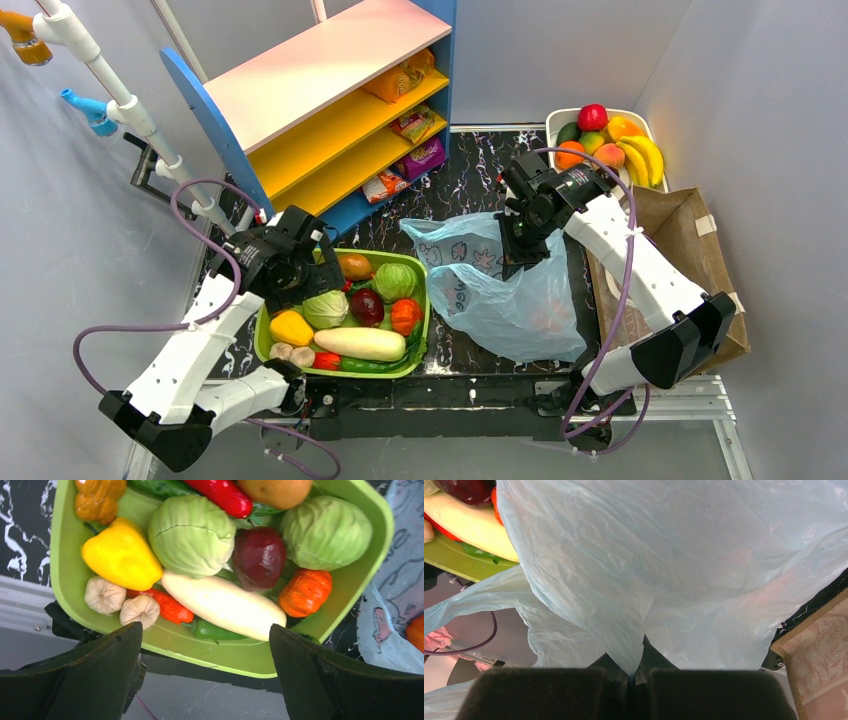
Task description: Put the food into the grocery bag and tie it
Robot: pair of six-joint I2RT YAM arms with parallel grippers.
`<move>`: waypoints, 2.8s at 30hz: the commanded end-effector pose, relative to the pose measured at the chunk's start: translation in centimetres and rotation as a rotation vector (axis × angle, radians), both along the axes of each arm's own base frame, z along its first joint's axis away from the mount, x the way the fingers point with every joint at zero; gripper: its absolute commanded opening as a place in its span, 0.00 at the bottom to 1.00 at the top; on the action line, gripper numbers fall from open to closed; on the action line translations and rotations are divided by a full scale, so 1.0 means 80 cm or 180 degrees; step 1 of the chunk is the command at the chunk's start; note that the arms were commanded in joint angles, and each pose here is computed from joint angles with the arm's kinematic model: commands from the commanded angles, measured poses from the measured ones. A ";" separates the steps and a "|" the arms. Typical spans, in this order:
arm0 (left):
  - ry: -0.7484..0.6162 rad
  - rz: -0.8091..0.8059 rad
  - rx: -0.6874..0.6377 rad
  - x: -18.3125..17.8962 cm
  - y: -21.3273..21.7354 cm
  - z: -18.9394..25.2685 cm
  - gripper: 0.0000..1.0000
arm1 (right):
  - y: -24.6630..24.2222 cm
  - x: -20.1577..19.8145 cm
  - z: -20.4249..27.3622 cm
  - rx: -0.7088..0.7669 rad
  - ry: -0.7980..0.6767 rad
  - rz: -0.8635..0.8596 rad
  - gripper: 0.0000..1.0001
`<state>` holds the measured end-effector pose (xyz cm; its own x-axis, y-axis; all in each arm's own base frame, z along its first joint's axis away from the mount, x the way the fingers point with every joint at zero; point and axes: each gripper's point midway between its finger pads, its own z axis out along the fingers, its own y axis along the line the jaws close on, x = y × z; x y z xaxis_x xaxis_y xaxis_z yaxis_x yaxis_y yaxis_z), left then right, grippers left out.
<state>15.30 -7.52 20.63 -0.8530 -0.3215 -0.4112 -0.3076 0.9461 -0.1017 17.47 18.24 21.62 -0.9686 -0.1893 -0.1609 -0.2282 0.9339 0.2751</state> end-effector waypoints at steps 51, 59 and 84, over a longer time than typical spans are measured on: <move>-0.0122 0.1050 0.0331 0.104 0.121 -0.076 0.81 | 0.020 0.016 0.001 0.0219 -0.0093 0.0165 0.01; -0.0268 0.1031 0.0270 0.107 0.121 -0.081 0.77 | 0.031 0.033 -0.005 0.0132 0.0025 0.0128 0.01; -0.0173 0.1405 0.0511 0.111 0.155 -0.111 0.63 | 0.019 0.027 -0.011 0.0024 0.0001 0.0091 0.01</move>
<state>24.29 3.17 11.67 -0.6577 -0.5679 -0.4948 -0.6444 0.7644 -0.0207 19.99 20.25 19.95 -0.9677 -0.2174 -0.1278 -0.2454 0.9286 0.2785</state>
